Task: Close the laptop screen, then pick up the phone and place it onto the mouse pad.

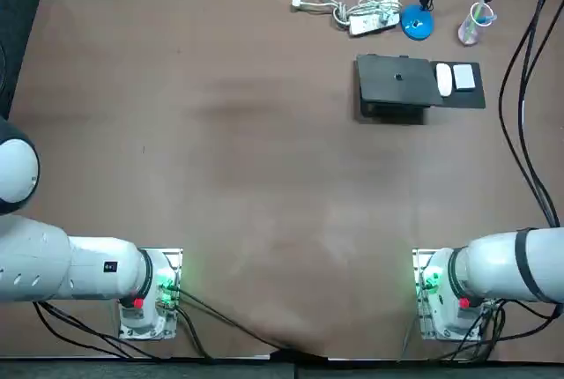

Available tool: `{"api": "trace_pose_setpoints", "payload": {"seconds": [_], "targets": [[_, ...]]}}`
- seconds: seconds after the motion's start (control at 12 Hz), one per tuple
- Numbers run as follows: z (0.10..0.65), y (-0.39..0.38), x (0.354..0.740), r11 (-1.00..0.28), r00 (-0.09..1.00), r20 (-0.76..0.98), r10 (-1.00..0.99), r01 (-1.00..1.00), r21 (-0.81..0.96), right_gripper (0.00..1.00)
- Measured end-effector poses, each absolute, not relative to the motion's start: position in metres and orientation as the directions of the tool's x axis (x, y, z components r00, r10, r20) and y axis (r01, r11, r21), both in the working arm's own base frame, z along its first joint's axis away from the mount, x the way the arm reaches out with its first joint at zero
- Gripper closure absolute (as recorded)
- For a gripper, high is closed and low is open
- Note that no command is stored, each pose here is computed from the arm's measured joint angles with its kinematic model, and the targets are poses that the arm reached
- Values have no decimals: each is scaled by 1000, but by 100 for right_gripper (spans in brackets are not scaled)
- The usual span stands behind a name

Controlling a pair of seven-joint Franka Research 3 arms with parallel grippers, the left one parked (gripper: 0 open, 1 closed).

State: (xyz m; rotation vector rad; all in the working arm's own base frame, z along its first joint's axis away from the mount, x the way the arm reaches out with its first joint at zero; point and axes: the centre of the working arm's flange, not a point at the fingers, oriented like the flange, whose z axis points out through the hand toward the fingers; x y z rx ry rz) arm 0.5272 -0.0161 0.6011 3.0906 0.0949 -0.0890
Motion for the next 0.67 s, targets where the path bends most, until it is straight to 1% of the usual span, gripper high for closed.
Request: {"api": "trace_pose_setpoints", "payload": {"seconds": [0.67], "targets": [[603, -6, 523, -1000, 999, -37, 7, 8, 30, 0]]}}
